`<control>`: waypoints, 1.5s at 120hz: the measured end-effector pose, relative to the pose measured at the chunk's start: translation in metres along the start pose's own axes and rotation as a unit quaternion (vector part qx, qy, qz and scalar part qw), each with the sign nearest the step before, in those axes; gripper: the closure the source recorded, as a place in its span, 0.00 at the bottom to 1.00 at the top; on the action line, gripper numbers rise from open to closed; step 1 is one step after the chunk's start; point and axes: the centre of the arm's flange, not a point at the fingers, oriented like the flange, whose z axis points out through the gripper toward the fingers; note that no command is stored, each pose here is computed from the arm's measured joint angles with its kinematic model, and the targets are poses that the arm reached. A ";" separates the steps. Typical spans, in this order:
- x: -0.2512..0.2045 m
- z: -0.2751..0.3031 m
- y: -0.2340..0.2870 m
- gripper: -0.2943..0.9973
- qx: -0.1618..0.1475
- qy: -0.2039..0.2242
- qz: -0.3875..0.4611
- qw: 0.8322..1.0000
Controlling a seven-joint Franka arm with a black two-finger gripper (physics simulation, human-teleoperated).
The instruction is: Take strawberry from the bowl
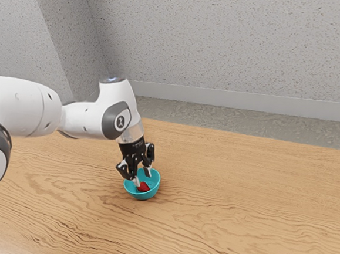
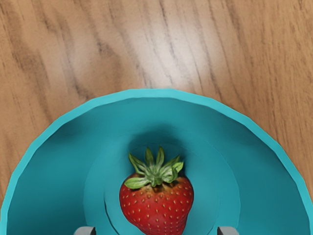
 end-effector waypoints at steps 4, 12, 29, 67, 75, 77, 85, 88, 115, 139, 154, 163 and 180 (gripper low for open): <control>0.001 0.002 0.000 0.55 0.000 0.000 -0.003 1.000; 0.003 0.006 0.000 0.55 0.002 0.000 -0.008 1.000; 0.006 0.016 0.000 0.55 0.007 -0.002 -0.021 1.000; 0.008 0.027 0.004 0.58 0.009 -0.003 -0.035 0.999; 0.008 0.028 0.004 0.60 0.008 -0.003 -0.036 0.999; 0.009 0.028 0.004 0.60 0.008 -0.003 -0.037 0.999; 0.009 0.028 0.004 0.61 0.007 -0.003 -0.038 0.999; 0.009 0.028 0.004 0.62 0.007 -0.003 -0.038 0.999; 0.009 0.027 0.004 0.65 0.007 -0.003 -0.039 0.999; 0.010 0.000 0.001 0.68 -0.004 -0.007 -0.040 0.999; -0.007 -0.048 -0.002 0.69 -0.028 -0.012 -0.021 0.999; -0.044 -0.060 -0.001 0.70 -0.031 -0.015 0.014 0.999; -0.100 -0.060 0.014 0.70 -0.031 -0.014 0.069 0.997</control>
